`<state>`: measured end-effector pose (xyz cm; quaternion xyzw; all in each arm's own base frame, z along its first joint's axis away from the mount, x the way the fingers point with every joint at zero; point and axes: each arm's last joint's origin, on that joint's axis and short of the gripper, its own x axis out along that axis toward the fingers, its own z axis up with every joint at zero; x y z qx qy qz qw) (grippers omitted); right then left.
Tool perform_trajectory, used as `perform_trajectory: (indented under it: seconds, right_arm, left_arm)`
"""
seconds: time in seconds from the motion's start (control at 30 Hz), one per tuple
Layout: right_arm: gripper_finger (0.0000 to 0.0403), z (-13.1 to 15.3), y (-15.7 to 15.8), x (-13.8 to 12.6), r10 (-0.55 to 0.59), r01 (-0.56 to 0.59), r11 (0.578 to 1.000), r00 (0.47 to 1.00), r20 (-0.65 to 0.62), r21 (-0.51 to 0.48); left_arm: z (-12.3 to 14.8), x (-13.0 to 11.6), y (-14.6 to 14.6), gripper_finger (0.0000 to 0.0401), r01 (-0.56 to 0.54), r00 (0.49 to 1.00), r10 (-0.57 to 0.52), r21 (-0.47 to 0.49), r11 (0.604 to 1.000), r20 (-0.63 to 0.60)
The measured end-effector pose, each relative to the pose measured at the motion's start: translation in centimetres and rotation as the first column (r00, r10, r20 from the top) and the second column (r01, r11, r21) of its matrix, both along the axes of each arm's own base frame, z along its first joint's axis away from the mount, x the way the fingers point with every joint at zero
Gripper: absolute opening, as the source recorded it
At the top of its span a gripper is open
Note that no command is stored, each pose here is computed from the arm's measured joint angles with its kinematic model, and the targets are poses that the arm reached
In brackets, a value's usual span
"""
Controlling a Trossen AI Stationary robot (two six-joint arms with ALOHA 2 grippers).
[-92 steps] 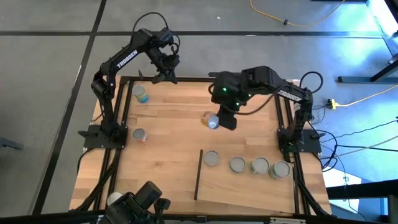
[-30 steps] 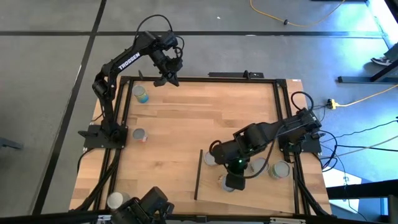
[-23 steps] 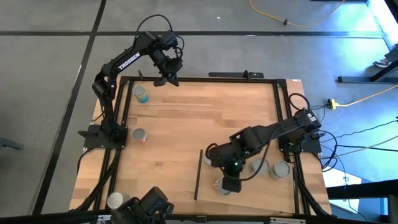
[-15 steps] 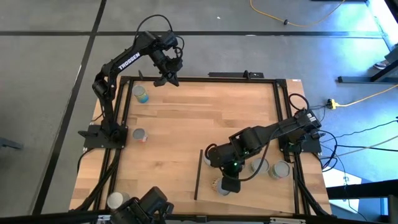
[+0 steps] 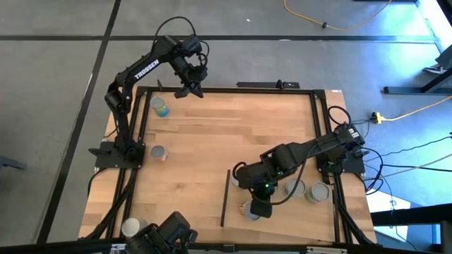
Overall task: Pick and place cans onto a shelf
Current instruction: Put the yellow canned black beans on the shelf aligned with the other pink canned chicken soup
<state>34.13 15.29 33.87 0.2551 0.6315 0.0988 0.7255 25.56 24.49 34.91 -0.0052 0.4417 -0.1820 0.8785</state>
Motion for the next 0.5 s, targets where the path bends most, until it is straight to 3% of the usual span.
perform_trajectory:
  seconds: [0.33,0.5]
  right_arm:
    - [0.0005,0.02,-0.15,0.06,0.013,-0.013,1.000,1.000,0.010,-0.003]
    - [0.0023,0.02,-0.18,0.07,0.008,-0.008,1.000,1.000,0.008,-0.003]
  left_arm:
    - [0.00,0.00,0.00,0.0000,0.000,1.000,0.000,0.000,1.000,0.000]
    - [0.00,0.00,0.00,0.0000,0.000,1.000,0.000,0.000,1.000,0.000]
